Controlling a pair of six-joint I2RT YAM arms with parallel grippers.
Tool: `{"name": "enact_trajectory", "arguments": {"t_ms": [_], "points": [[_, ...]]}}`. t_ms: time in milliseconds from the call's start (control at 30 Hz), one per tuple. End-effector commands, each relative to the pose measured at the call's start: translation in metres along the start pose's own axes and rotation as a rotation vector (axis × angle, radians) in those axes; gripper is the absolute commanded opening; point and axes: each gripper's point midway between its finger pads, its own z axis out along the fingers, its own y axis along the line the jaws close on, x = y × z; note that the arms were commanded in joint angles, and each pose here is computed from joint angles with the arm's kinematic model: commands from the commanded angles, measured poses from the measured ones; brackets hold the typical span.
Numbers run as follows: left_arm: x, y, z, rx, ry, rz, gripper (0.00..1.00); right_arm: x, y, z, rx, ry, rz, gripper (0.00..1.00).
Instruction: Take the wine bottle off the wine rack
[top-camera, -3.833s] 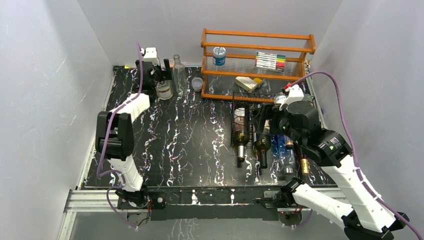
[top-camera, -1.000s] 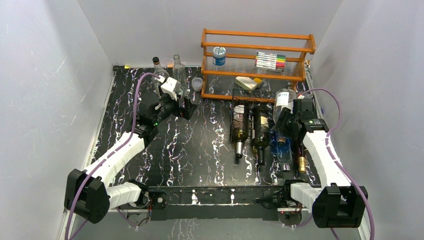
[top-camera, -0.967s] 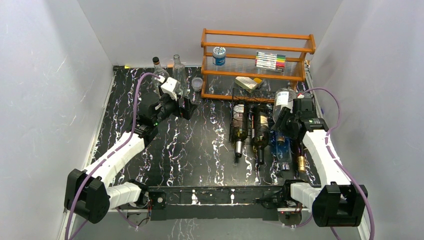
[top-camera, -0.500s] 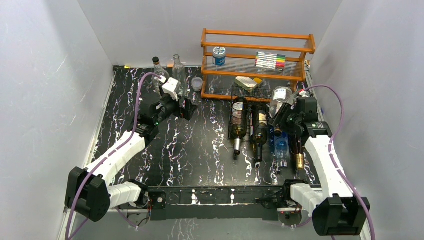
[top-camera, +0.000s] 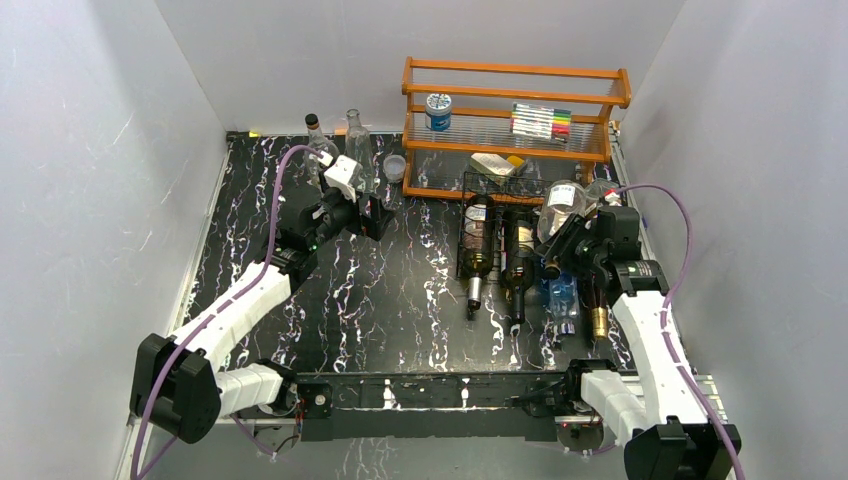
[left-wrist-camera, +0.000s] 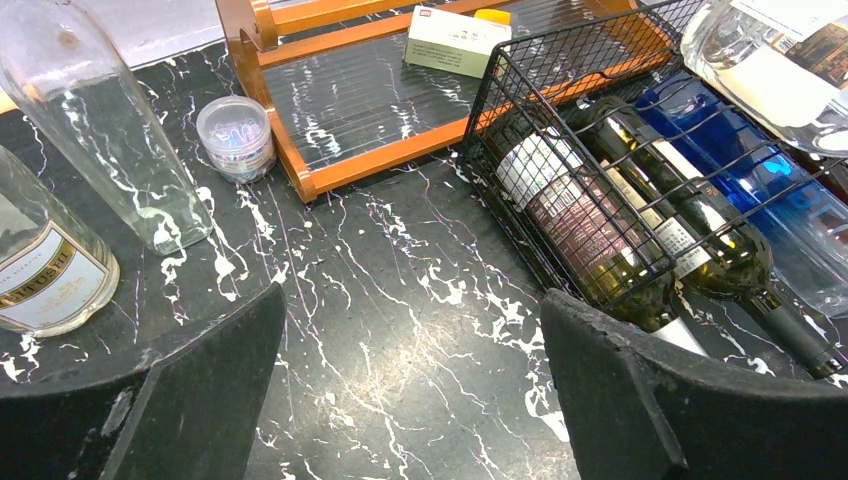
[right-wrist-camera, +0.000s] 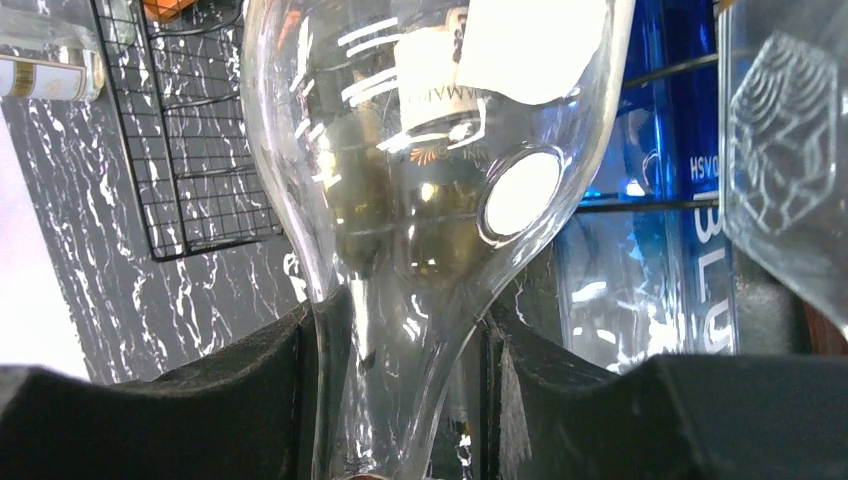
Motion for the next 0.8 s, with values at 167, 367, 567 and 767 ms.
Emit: {"name": "enact_trajectory", "arguments": {"t_ms": [167, 367, 567, 767], "points": [[0.001, -0.002, 0.003, 0.010, -0.001, 0.012, 0.98, -0.045, 0.071, -0.057, -0.273, -0.194, -0.107, 0.00], [0.003, -0.003, 0.004, 0.018, 0.004, 0.006, 0.98, -0.050, 0.088, -0.076, -0.335, -0.201, -0.136, 0.00], [0.007, -0.007, 0.005, 0.034, 0.014, 0.009, 0.98, -0.045, 0.107, -0.085, -0.420, -0.130, -0.221, 0.00], [0.012, -0.011, 0.008, 0.045, 0.028, 0.014, 0.98, -0.047, 0.121, -0.093, -0.465, -0.090, -0.247, 0.00]]}}
